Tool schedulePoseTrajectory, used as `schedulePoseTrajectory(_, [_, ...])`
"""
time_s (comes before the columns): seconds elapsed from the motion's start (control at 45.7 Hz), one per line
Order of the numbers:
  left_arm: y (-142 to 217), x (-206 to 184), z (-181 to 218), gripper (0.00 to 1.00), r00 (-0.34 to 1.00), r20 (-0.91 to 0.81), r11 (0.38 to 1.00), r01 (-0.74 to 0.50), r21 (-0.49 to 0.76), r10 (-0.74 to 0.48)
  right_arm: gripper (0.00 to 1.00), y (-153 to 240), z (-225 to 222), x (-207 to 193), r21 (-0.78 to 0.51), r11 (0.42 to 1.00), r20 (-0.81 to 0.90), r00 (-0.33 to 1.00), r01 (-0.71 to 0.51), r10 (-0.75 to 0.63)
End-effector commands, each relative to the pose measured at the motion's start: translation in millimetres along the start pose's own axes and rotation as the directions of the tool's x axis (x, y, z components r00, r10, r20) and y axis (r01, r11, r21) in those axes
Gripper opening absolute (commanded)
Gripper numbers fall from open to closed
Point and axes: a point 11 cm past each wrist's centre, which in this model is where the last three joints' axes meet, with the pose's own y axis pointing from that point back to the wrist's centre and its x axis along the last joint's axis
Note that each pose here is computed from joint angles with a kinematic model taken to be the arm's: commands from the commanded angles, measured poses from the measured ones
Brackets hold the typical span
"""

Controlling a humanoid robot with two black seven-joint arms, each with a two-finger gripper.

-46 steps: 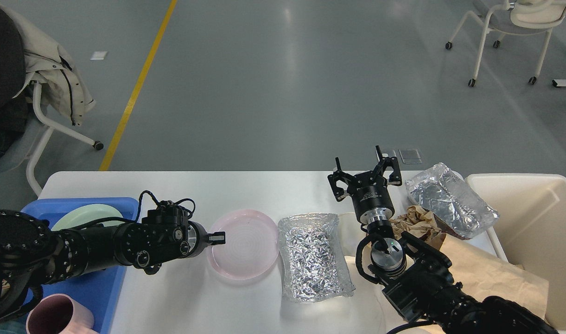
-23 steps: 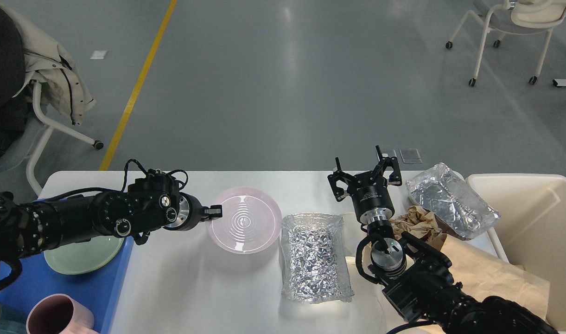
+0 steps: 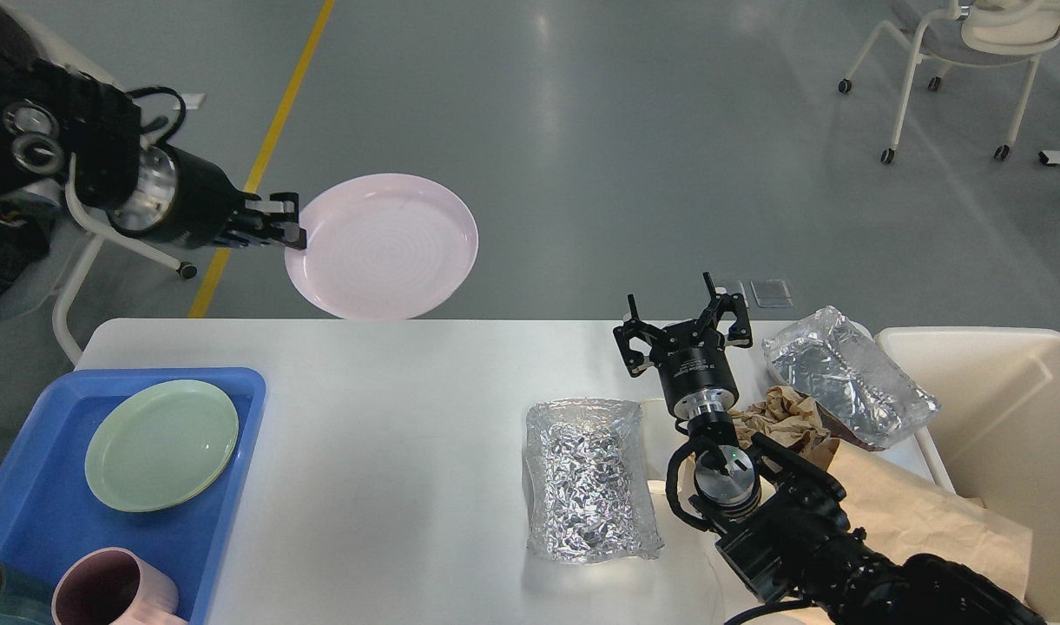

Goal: Tidy desktop
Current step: 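Lift the pink plate and lower it onto the green plate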

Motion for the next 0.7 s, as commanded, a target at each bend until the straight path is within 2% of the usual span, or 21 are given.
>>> schedulePoseTrajectory(0.0, [45.9,14.1,-21.4,0.00,0.999,-0.028,1.000,-0.024,-0.014,0.024,1.00,0.0,0.0,0.0,0.000,1.000,0.000,1.000,0.000,0.000])
schedulePoseTrajectory(0.088, [57.8,10.0,-52.0,0.00,0.996,-0.077,0.999,-0.037,0.032,0.039,1.00,0.1,-0.2,0.5,0.000,1.000,-0.001,1.000,-0.001,0.001])
schedulePoseTrajectory(0.241, [57.3,-24.8,-127.4,0.00,0.984,-0.179,0.989,0.002,0.147,0.024,1.00,0.1,-0.2,0.6,0.000,1.000,-0.002,1.000,-0.003,0.003])
schedulePoseTrajectory(0.482, [67.9,-36.7,-230.5,0.00,0.924,-0.347,0.951,-0.053,0.304,0.162,1.00,-0.4,-0.3,0.0,0.001,1.000,-0.002,1.000,-0.001,0.001])
schedulePoseTrajectory(0.679, [48.4,-53.1,-269.7,0.00,0.933,-0.314,0.926,-0.046,0.374,0.174,1.00,0.1,-0.2,0.6,0.000,1.000,-0.002,1.000,-0.003,0.003])
